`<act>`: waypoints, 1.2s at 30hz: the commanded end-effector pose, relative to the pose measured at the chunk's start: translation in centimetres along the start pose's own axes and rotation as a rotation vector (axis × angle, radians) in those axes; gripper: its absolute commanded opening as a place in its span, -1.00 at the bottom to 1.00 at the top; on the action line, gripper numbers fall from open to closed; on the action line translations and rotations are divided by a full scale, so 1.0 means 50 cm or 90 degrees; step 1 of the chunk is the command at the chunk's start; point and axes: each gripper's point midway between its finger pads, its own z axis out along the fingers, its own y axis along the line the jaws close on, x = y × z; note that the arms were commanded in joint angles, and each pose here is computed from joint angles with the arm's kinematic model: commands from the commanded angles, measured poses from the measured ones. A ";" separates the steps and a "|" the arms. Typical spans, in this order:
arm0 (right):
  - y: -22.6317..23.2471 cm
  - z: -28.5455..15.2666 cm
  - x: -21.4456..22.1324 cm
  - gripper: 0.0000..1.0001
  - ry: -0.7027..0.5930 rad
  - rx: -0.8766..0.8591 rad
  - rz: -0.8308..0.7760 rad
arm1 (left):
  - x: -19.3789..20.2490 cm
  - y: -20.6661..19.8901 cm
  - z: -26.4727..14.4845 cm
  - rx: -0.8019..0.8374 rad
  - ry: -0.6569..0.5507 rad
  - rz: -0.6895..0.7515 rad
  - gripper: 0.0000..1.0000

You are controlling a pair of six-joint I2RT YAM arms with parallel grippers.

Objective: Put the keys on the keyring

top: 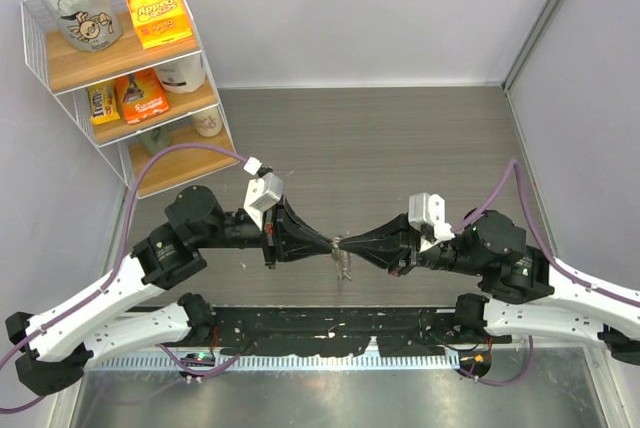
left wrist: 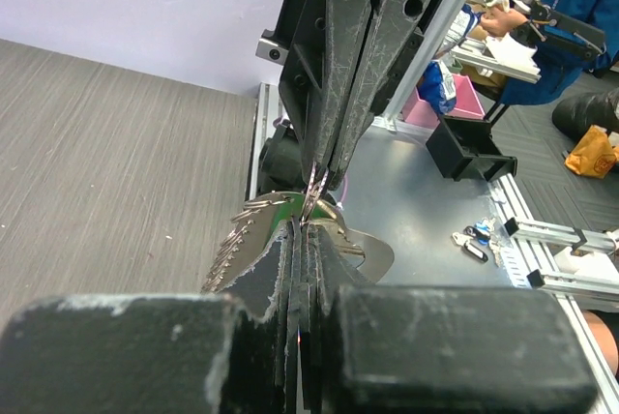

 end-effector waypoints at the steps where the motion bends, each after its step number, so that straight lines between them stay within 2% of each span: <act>1: 0.000 -0.001 -0.102 -0.89 -0.154 0.003 -0.018 | -0.019 -0.014 0.000 0.023 -0.021 0.016 -0.98; 6: 0.002 0.001 -0.103 -0.89 -0.232 -0.002 -0.056 | -0.025 -0.024 0.001 0.039 -0.026 0.016 -0.97; 17: 0.002 0.015 -0.084 -0.90 -0.326 -0.001 -0.138 | -0.049 -0.045 -0.007 0.061 -0.056 0.023 -0.92; 22: -0.002 0.026 -0.066 -0.90 -0.320 0.002 -0.144 | -0.060 -0.055 -0.014 0.065 -0.069 0.025 -0.82; 36: 0.002 0.033 -0.030 -0.90 -0.265 -0.010 -0.131 | -0.080 -0.049 -0.022 0.041 -0.099 0.031 -0.79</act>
